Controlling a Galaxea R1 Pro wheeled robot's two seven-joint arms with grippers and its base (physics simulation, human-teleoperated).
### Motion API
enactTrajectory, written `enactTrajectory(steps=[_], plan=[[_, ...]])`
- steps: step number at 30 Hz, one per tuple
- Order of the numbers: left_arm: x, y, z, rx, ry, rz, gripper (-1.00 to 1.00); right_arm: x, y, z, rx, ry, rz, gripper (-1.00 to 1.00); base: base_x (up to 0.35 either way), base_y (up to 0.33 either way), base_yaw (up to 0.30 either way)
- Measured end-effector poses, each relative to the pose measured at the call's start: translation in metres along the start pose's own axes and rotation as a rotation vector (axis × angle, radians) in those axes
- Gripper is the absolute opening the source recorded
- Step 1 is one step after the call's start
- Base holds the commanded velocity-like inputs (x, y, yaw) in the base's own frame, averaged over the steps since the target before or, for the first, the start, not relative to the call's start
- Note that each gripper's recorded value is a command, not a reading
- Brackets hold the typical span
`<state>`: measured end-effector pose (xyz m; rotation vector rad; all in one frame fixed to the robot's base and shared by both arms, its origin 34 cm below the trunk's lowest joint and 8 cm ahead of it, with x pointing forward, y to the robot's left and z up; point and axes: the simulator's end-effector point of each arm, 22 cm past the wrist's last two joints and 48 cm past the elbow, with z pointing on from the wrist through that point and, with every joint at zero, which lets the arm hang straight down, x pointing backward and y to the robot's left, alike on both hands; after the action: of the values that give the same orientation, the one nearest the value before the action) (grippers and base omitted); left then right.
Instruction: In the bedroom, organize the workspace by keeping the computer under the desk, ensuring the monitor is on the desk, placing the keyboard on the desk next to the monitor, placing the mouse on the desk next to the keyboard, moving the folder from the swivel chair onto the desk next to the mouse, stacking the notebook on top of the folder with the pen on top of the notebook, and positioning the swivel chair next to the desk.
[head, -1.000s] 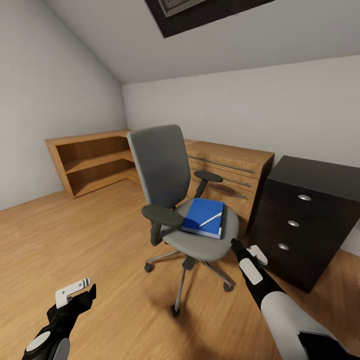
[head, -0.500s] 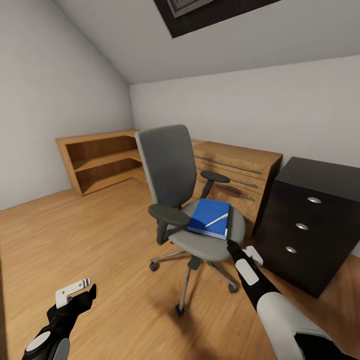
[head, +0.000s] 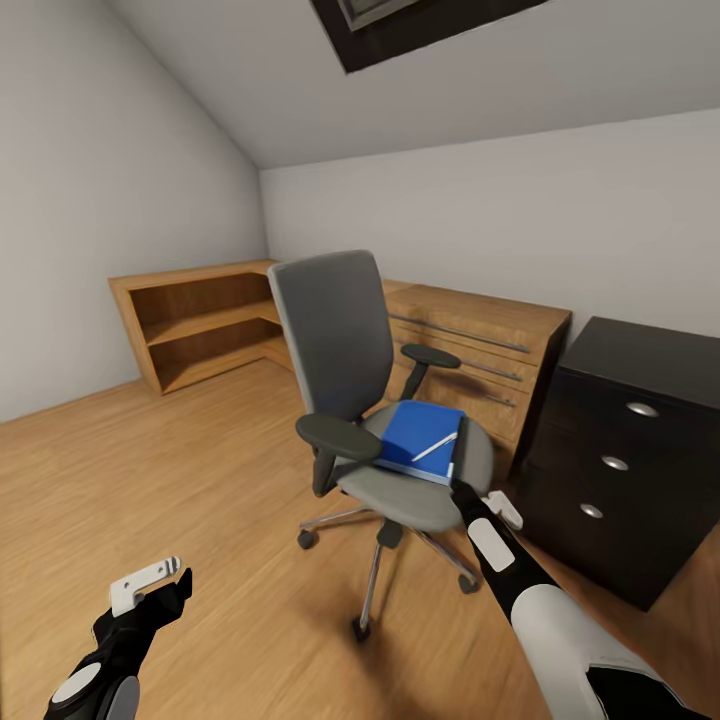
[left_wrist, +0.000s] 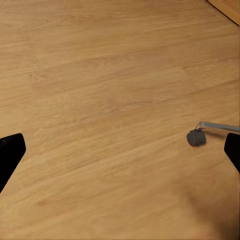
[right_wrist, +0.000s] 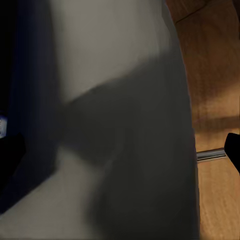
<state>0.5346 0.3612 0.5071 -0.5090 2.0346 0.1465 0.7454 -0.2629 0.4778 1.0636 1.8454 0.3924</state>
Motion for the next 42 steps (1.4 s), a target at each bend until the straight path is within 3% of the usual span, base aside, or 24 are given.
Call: enactTrajectory(steps=[18, 37, 42], plan=[[0.001, 0.0, 0.0, 0.0, 0.002, 0.0, 1.0, 0.0, 0.001, 0.0, -0.004, 0.0, 0.0, 1.0, 0.279, 0.0, 0.0], [0.002, 0.0, 0.001, 0.0, 0.006, 0.001, 1.0, 0.009, -0.009, 0.001, 0.017, 0.018, 0.002, 1.0, -0.269, 0.0, 0.0], [0.001, 0.0, 0.0, -0.002, 0.005, 0.001, 1.0, 0.029, 0.006, -0.003, -0.001, 0.043, 0.01, 1.0, -0.03, 0.0, 0.113]])
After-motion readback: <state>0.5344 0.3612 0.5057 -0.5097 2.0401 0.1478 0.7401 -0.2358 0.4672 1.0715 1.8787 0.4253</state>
